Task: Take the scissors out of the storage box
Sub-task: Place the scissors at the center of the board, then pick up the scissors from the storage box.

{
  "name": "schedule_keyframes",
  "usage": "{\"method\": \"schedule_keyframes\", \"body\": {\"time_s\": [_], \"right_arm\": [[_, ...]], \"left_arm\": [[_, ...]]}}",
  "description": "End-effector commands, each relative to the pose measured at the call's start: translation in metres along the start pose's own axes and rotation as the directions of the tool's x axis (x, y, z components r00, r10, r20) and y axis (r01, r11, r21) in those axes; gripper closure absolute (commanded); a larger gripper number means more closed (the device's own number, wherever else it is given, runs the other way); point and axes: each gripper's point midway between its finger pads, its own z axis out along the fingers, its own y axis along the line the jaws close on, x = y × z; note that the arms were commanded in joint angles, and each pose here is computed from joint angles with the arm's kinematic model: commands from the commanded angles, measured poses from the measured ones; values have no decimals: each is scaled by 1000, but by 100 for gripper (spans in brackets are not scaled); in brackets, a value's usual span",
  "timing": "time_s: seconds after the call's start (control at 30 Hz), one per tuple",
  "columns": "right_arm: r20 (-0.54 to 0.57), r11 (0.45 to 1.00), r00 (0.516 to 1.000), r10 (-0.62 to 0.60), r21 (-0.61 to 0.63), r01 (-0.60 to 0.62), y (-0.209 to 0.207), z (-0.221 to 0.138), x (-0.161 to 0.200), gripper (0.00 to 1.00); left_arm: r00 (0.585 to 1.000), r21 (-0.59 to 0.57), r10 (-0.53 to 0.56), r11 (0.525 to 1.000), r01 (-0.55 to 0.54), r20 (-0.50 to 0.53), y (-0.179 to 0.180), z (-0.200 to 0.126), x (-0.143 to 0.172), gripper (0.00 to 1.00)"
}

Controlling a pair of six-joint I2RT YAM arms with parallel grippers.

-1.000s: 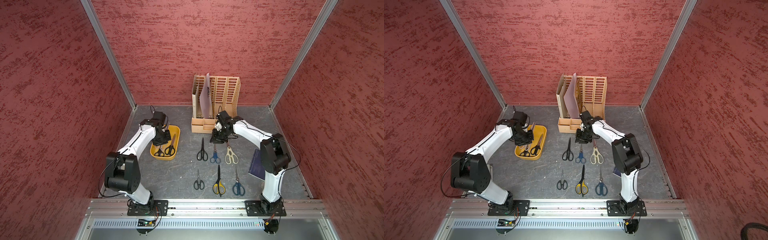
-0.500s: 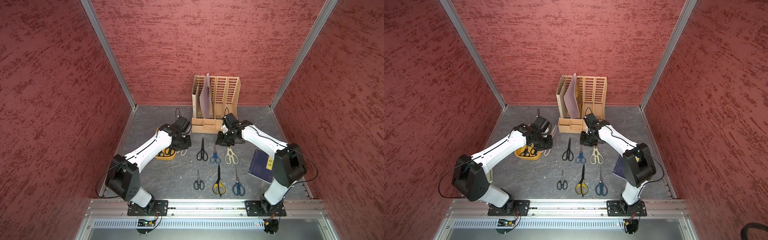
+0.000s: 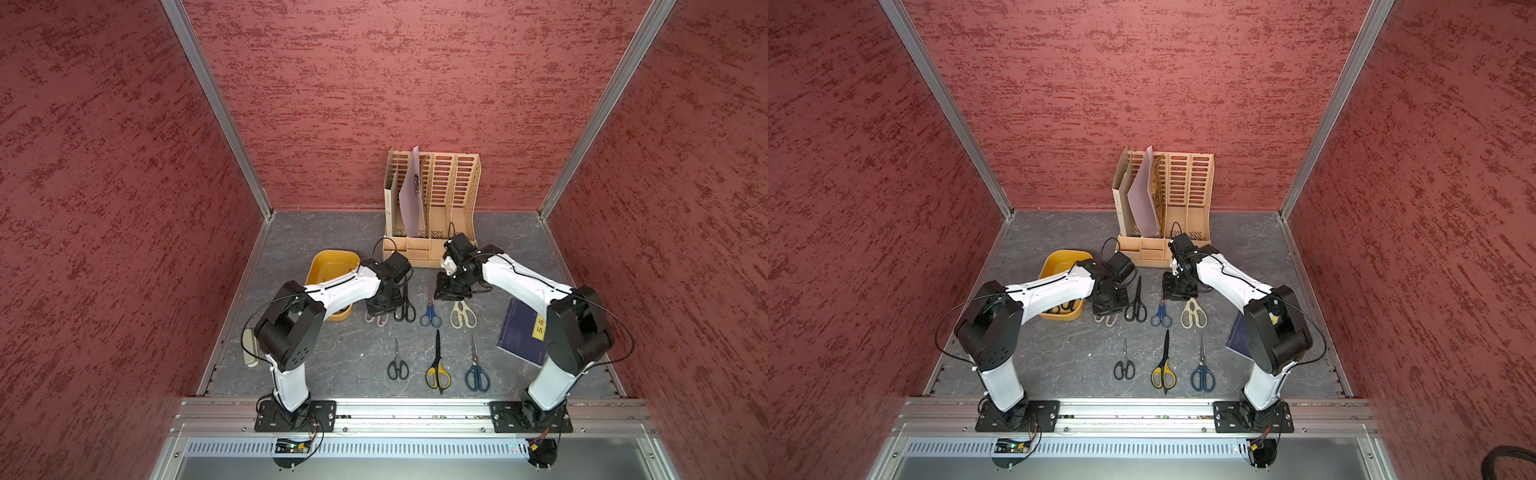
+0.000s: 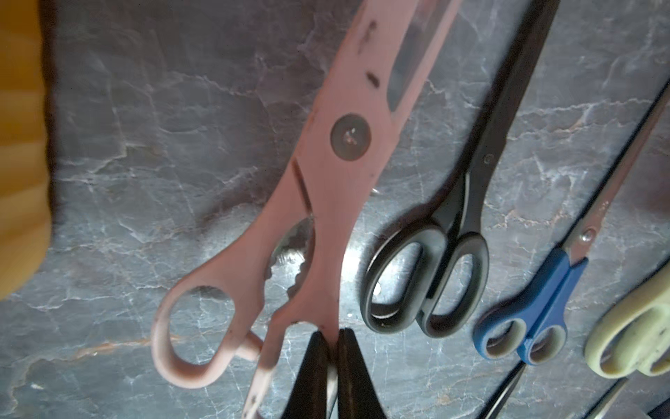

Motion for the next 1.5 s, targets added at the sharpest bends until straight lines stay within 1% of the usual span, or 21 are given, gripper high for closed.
{"method": "schedule_keyframes", "body": {"time_s": [0.0, 0.17, 0.23, 0.4, 0.47, 0.6, 0.7, 0.8, 0.97, 1.07, 1.17, 1.3, 1.4, 1.47], "right_arm": [[10, 998, 999, -45, -36, 45, 12, -10, -2, 71], [10, 998, 998, -54, -37, 55, 13, -13, -2, 71], [21, 998, 998, -56, -35, 57, 14, -17, -3, 71], [41, 997, 997, -64, -31, 65, 16, -27, -4, 71], [30, 998, 998, -61, -26, 62, 14, -26, -2, 71], [25, 998, 998, -55, -22, 55, 12, -26, 2, 71], [30, 998, 998, -52, -24, 53, 13, -28, 1, 71], [36, 998, 998, -56, -32, 57, 18, -30, -3, 71], [47, 997, 997, -55, -47, 58, 26, -33, -13, 71], [59, 997, 997, -48, -57, 51, 29, -32, -20, 71], [56, 997, 998, -39, -57, 42, 30, -26, -24, 71], [49, 998, 999, -14, -61, 17, 31, -19, -29, 71], [34, 998, 999, 5, -62, -3, 29, -12, -28, 71], [16, 998, 1000, 25, -57, -24, 26, -6, -25, 71]], "left_arm": [[997, -34, -51, 998, 53, 61, 1, 3, -13, 100], [998, -94, -47, 994, 51, 42, 10, 22, -18, 100], [998, -102, -57, 993, 60, 34, 11, 29, -20, 100], [998, -105, -47, 993, 52, 51, 8, 35, -29, 100], [998, -107, -42, 993, 47, 50, 7, 36, -32, 94], [998, -90, -37, 995, 41, 42, 0, 35, -34, 71], [998, -69, -38, 997, 42, 48, -4, 28, -36, 63], [997, -53, -31, 998, 34, 66, -5, 11, -38, 62], [992, 3, 27, 1000, -27, 122, -7, -39, -43, 61], [987, 8, 58, 998, -60, 152, 9, -64, -48, 61], [987, 26, 63, 997, -67, 145, 36, -75, -55, 61], [991, 46, 39, 998, -45, 128, 84, -80, -66, 61], [993, 18, 10, 1000, -12, 122, 119, -79, -72, 61], [994, 9, 7, 1000, -8, 109, 133, -74, -74, 63]]}}
